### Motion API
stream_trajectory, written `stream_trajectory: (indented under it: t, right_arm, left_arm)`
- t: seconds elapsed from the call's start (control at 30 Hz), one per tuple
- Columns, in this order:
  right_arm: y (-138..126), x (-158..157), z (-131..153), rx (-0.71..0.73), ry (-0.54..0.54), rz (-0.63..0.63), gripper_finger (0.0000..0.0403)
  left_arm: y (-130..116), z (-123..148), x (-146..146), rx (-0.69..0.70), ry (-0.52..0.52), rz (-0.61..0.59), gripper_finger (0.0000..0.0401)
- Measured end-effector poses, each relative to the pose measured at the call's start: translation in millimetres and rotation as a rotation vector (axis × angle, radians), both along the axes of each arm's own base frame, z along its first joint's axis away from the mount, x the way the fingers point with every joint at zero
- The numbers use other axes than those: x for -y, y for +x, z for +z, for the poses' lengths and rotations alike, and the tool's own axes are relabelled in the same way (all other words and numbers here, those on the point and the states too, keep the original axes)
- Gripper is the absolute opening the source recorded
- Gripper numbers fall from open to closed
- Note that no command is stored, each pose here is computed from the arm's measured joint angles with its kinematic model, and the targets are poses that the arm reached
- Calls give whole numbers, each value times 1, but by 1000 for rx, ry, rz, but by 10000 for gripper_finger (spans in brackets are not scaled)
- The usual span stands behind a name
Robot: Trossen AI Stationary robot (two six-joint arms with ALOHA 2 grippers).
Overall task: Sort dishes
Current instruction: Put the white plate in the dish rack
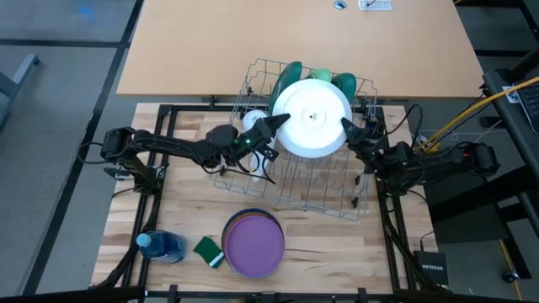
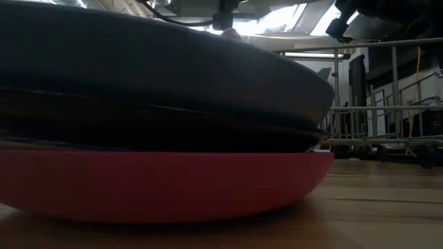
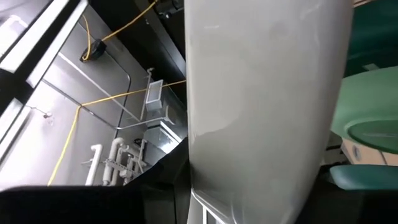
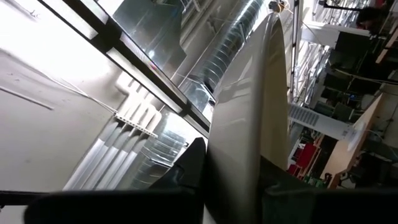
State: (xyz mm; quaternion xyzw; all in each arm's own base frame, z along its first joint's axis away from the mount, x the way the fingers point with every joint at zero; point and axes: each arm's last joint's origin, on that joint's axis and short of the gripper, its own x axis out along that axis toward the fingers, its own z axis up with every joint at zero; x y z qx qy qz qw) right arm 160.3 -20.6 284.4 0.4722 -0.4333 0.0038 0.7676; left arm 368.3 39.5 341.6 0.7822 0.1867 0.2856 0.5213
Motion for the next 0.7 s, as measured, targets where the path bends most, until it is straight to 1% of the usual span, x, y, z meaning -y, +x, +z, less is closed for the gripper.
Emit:
stream_trajectory:
  t: [0.1,0.2,0.27,0.43,0.57,0.7]
  right_arm:
    - [0,-1,1,1,-24,15,51]
    - [0,-1,1,3,-29,23,50]
    - [0,-1,1,1,-29,22,50]
    - [-2,-1,2,14,-40,23,49]
    - [-1,-2,2,10,-43,32,49]
    - [-2,-2,2,10,-47,27,47]
  left_arm:
    - [0,0,-2,4,5,-26,119]
    - [0,0,-1,19,-14,-50,120]
    - [0,0,0,31,-34,-57,128]
    - [-2,4,-1,118,-123,-62,174]
    - [-2,4,-2,131,-145,-36,213]
    - [-3,3,0,141,-167,1,231]
